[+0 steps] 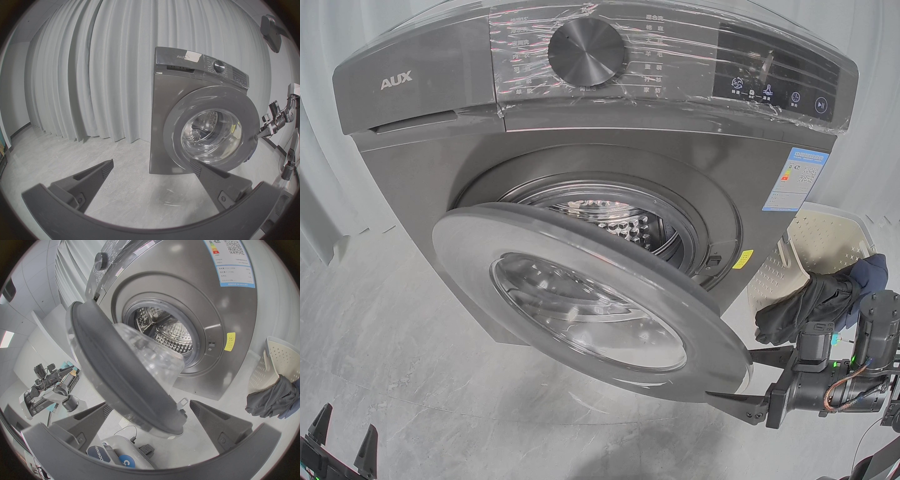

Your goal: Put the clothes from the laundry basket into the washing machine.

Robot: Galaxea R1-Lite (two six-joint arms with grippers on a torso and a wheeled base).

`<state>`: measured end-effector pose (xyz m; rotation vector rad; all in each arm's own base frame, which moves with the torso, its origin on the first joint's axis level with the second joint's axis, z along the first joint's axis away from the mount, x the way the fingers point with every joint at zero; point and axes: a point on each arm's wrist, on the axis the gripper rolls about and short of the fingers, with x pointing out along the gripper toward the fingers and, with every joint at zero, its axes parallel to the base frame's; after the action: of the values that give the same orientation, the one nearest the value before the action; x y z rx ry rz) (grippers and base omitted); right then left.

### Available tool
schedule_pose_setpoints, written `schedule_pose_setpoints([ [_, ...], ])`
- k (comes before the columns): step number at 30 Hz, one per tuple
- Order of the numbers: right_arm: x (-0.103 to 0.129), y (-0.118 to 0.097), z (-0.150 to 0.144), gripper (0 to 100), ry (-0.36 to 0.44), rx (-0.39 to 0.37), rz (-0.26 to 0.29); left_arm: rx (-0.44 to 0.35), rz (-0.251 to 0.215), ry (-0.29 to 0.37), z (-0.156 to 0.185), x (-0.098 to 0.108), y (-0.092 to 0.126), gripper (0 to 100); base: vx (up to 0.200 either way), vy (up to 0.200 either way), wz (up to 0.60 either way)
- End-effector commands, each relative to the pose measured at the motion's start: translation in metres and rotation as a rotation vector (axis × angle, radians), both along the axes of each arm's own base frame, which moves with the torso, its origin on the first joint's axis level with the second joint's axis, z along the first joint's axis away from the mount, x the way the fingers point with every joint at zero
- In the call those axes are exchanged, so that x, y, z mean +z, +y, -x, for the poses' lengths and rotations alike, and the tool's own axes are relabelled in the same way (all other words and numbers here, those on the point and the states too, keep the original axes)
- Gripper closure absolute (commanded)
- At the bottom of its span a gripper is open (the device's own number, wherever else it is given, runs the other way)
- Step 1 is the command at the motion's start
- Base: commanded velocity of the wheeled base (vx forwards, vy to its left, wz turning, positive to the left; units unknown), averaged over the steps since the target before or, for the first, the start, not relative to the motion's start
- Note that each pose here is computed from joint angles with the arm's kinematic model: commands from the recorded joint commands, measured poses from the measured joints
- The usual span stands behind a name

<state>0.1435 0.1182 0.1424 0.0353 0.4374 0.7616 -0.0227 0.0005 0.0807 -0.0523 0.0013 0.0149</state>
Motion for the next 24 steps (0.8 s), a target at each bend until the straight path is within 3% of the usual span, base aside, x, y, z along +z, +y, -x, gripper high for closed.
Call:
schedule_pose_setpoints([
  [1, -0.004, 0.006, -0.001, 0, 0.019, 0.022, 0.012, 0.0, 0.0, 0.001, 0.0, -0.005, 0.0, 0, 0.0, 0.0, 0.0],
  [6, -0.009, 0.007, 0.006, 0, 0.035, 0.053, 0.024, 0.0, 0.0, 0.001, 0.0, -0.005, 0.0, 0, 0.0, 0.0, 0.0],
  [13, -0.006, 0.006, 0.003, 0, 0.027, 0.036, 0.017, 0.0, 0.0, 0.001, 0.0, -0.005, 0.0, 0, 0.0, 0.0, 0.0],
  [19, -0.008, 0.018, -0.008, 0, 0.043, 0.042, 0.03, 0.0, 0.0, 0.001, 0.0, -0.005, 0.0, 0, -0.2, 0.0, 0.0],
  [24, -0.012, 0.027, -0.002, 0, 0.058, 0.092, 0.039, 0.0, 0.0, 0.0, 0.0, -0.005, 0.0, 0, 0.0, 0.0, 0.0],
])
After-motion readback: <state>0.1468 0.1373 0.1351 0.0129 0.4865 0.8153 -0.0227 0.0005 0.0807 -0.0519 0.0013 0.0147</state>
